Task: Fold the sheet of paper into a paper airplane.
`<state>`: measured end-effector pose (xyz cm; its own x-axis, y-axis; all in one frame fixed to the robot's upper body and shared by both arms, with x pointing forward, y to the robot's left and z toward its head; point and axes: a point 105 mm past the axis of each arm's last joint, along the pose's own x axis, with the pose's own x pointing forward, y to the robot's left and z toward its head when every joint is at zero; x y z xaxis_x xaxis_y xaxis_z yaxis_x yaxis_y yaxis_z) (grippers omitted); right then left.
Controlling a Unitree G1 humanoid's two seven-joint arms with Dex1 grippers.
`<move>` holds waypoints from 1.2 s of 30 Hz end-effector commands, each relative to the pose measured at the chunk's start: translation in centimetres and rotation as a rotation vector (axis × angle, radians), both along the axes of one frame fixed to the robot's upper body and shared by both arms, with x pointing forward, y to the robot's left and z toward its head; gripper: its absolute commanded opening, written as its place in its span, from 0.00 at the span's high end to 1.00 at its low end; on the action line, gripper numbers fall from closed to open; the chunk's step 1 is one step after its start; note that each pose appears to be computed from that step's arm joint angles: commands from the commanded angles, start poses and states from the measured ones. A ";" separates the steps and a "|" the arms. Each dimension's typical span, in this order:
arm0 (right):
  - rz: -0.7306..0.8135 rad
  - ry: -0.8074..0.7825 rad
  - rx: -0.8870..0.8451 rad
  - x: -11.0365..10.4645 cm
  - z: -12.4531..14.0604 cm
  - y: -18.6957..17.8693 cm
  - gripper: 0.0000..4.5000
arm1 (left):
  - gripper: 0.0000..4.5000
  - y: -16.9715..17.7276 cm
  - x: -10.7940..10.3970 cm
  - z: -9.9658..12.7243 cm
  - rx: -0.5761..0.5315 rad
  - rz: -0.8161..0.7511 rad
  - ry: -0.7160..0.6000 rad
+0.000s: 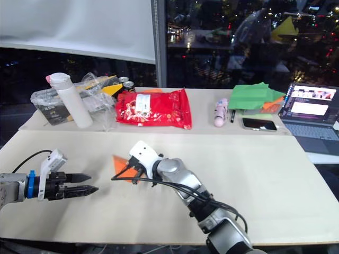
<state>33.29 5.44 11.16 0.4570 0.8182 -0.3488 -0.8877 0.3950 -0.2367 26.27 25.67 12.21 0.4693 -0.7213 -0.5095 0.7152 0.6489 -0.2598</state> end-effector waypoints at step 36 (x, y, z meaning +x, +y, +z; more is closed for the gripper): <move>0.409 -0.336 -0.234 -6.6 -0.4 -10.2 1.00 | 1.00 -14.2 3.6 -5.5 0.039 -0.717 -0.270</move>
